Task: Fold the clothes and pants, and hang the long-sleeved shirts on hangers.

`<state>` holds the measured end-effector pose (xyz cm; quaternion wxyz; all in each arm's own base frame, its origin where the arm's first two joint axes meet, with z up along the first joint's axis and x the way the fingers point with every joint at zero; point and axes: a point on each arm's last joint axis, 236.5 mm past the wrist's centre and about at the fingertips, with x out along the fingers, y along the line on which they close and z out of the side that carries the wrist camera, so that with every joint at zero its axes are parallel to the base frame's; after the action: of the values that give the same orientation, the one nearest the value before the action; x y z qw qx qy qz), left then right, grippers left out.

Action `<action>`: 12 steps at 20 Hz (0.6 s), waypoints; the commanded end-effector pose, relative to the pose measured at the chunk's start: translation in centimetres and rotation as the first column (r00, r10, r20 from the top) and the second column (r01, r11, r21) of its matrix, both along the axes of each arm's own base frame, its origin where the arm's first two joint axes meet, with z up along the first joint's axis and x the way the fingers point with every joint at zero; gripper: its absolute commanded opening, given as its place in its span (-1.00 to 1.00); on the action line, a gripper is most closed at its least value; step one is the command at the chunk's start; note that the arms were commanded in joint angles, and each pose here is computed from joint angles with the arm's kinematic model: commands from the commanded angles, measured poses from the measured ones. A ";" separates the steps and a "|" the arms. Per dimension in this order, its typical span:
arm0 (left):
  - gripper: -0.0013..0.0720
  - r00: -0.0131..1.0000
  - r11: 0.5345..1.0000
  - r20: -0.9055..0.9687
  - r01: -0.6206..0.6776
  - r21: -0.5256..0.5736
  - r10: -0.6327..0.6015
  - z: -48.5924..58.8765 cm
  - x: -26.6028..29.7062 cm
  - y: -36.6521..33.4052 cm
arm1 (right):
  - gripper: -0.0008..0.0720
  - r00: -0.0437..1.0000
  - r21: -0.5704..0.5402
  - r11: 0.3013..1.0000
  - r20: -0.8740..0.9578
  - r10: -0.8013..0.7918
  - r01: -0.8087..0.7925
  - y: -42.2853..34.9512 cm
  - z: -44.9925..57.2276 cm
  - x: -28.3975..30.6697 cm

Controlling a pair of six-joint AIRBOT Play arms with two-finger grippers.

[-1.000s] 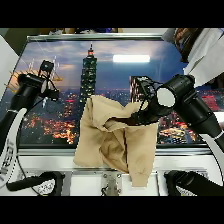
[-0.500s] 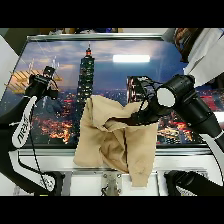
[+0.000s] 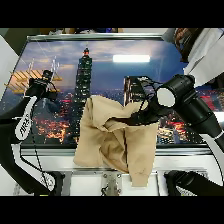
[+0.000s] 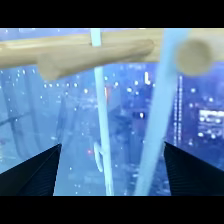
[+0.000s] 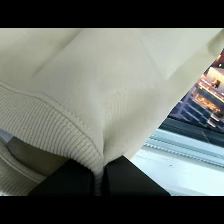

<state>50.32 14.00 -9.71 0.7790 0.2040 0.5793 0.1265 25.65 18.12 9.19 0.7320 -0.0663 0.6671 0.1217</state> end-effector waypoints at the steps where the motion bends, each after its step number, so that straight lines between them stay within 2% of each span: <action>1: 0.93 1.000 1.000 0.015 0.004 -0.007 -0.004 -0.1 0.4 0.1 | -0.89 1.000 0.000 1.000 -0.001 0.001 -0.001 0.0 0.0 0.0; 9: 0.93 1.000 0.999 0.006 -0.001 -0.032 0.001 -1.3 0.4 -0.4 | -0.89 1.000 0.000 1.000 -0.001 0.001 -0.001 0.0 0.0 0.0; 12: 0.77 1.000 0.999 -0.019 -0.019 -0.031 0.018 -1.8 -0.3 -0.3 | -0.89 1.000 0.000 1.000 -0.001 0.001 -0.001 0.0 0.0 0.0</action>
<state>50.75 13.70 -10.87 0.7839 0.1944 0.5775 0.1195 25.64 18.13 9.19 0.7319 -0.0662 0.6671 0.1218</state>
